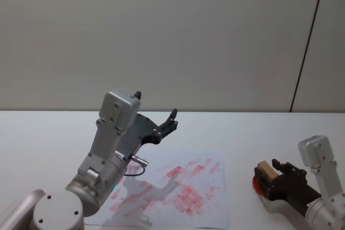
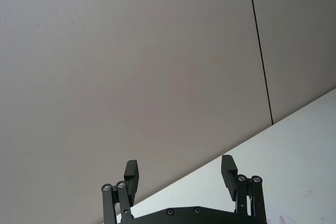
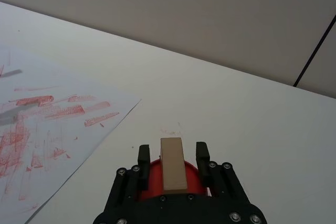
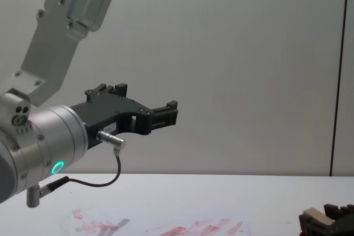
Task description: Use the one hand to pick up the stamp and affix it onto the A4 paper.
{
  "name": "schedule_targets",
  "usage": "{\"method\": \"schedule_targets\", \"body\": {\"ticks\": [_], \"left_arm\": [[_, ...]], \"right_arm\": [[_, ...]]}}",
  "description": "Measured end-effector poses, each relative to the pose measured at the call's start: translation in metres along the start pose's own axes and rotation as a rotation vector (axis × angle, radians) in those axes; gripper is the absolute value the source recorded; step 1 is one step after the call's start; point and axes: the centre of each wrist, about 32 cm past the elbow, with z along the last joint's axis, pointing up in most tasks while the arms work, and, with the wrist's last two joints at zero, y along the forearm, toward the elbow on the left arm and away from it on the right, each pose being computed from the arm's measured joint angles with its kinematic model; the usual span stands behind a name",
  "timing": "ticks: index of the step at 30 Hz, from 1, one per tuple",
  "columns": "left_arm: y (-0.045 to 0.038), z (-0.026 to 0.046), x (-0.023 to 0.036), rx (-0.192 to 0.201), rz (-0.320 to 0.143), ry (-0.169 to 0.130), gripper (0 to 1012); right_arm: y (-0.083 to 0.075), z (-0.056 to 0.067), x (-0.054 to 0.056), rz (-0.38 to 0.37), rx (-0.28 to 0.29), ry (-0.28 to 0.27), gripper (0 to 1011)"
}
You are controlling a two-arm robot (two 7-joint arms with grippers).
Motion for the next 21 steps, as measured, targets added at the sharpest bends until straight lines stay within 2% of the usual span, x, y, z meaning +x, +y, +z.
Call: {"method": "schedule_targets", "body": {"ticks": [1,2,5,7,8,14,18,21], "left_arm": [[0.0000,0.0000,0.0000,0.000,0.000,0.000,1003],[0.0000,0.0000,0.0000,0.000,0.000,0.000,1002],[0.0000,0.0000,0.0000,0.000,0.000,0.000,1003],[0.0000,0.0000,0.0000,0.000,0.000,0.000,1003],[0.0000,0.0000,0.0000,0.000,0.000,0.000,1003],[0.0000,0.0000,0.0000,0.000,0.000,0.000,1003],[0.0000,0.0000,0.0000,0.000,0.000,0.000,1003],[0.0000,0.0000,0.0000,0.000,0.000,0.000,1002]], "right_arm": [[0.000,0.000,0.000,0.000,0.000,0.000,503],[0.000,0.000,0.000,0.000,0.000,0.000,503],[0.000,-0.001,0.000,-0.001,0.003,0.001,642],[0.000,0.000,0.000,0.000,0.009,0.003,687],[0.000,0.000,0.000,0.000,0.014,0.004,743],[-0.003,0.009,0.000,-0.002,0.067,0.007,920],[-0.005,0.015,0.001,-0.005,0.099,0.008,1001],[-0.006,0.018,0.001,-0.006,0.118,0.010,1001]]}}
